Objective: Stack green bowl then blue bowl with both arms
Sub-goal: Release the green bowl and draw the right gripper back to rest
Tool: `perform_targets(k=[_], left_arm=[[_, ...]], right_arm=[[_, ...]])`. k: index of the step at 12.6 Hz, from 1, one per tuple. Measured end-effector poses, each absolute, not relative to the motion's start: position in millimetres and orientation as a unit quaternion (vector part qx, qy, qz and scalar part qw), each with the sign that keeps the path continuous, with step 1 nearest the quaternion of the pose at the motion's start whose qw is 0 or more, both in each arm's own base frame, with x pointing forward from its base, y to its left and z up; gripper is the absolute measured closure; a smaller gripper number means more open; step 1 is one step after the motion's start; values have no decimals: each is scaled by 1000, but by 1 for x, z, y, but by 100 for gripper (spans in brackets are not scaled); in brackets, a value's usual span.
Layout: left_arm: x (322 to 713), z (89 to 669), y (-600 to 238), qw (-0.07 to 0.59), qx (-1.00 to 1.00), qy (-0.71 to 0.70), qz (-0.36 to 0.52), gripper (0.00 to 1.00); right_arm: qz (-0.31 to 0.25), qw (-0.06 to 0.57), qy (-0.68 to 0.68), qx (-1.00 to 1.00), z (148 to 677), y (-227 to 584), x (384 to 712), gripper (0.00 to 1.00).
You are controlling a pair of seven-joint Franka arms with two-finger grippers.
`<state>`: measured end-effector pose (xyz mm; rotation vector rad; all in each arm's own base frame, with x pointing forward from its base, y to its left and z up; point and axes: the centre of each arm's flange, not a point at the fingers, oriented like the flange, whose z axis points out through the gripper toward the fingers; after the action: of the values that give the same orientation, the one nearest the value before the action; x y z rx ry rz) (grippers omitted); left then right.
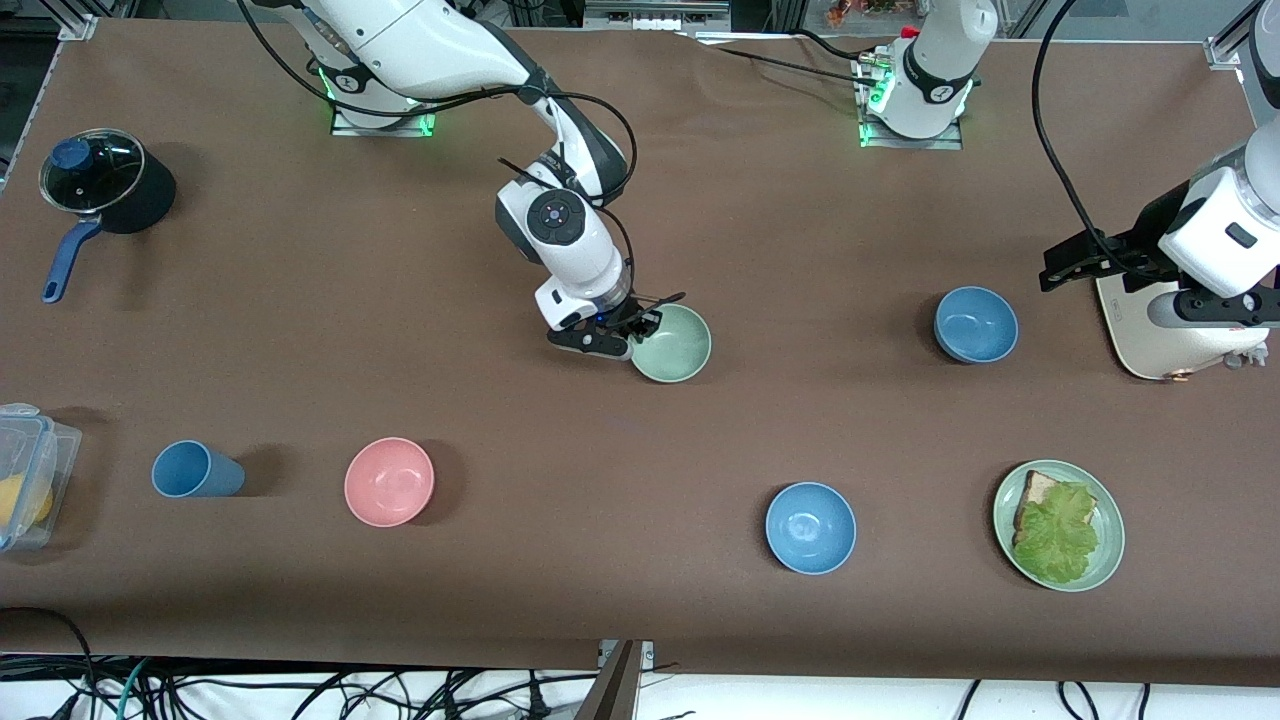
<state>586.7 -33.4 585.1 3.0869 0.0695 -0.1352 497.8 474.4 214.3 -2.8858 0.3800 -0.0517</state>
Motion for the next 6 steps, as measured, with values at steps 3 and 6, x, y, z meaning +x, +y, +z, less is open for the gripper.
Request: perform_targets(k=[3,6], left_arm=[[587,585,-33,25,998,23,-44,0],[587,585,-33,25,998,23,-44,0]], right_arm=[[-26,78,135,-987,247,450,529,30],[-46,20,108,-993,375,354,595,1]])
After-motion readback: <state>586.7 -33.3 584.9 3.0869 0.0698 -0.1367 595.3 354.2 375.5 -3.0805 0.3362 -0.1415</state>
